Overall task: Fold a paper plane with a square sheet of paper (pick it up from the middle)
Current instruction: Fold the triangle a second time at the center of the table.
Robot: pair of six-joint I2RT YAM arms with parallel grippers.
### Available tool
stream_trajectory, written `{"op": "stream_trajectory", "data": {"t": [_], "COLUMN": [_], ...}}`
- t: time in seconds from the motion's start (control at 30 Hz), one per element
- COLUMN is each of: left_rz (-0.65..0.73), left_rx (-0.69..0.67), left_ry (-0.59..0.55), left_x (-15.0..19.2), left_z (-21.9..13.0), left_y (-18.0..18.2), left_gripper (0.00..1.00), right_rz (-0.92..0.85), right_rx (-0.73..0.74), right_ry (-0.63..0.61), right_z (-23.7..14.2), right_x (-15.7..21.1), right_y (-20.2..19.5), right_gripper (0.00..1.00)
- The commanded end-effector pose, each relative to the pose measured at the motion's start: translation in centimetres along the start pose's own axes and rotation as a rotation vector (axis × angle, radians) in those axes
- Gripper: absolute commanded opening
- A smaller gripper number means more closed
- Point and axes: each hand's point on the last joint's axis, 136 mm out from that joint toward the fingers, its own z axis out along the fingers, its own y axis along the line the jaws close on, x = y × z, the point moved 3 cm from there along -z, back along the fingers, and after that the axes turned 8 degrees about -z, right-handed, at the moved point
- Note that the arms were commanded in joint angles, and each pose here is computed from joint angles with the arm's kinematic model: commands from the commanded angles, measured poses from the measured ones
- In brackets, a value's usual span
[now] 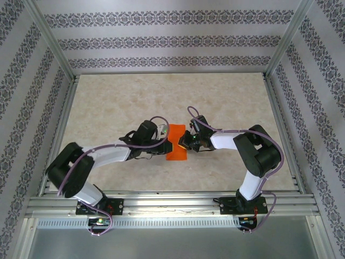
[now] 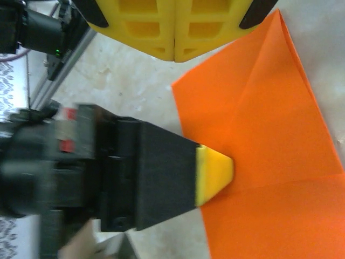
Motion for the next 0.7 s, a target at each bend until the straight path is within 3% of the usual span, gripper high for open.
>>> {"op": "stream_trajectory", "data": {"t": [0.0, 0.3, 0.5, 0.67], "left_rz": [0.002, 0.022, -0.006, -0.032], "left_rx": [-0.026, -0.03, -0.177, -0.192], "left_ry": [-0.003, 0.008, 0.072, 0.084], "left_x": [-0.7, -0.4, 2.3, 3.4], "left_z": [1.1, 3.1, 3.2, 2.8], "left_y": [0.8, 2.8, 7.4, 8.5], "left_gripper": [0.0, 0.0, 0.0, 0.0], "right_rz": [0.033, 0.016, -0.005, -0.147], "right_rx": [0.084, 0.078, 0.057, 0.018], "right_ry": [0.013, 0.022, 0.018, -0.027], "right_z": [0.1, 0.2, -0.1, -1.5], "right_x": [0.5, 0.6, 0.3, -0.7], "right_y": [-1.8, -1.4, -0.6, 2.5], "right_gripper": [0.0, 0.0, 0.0, 0.0]}}
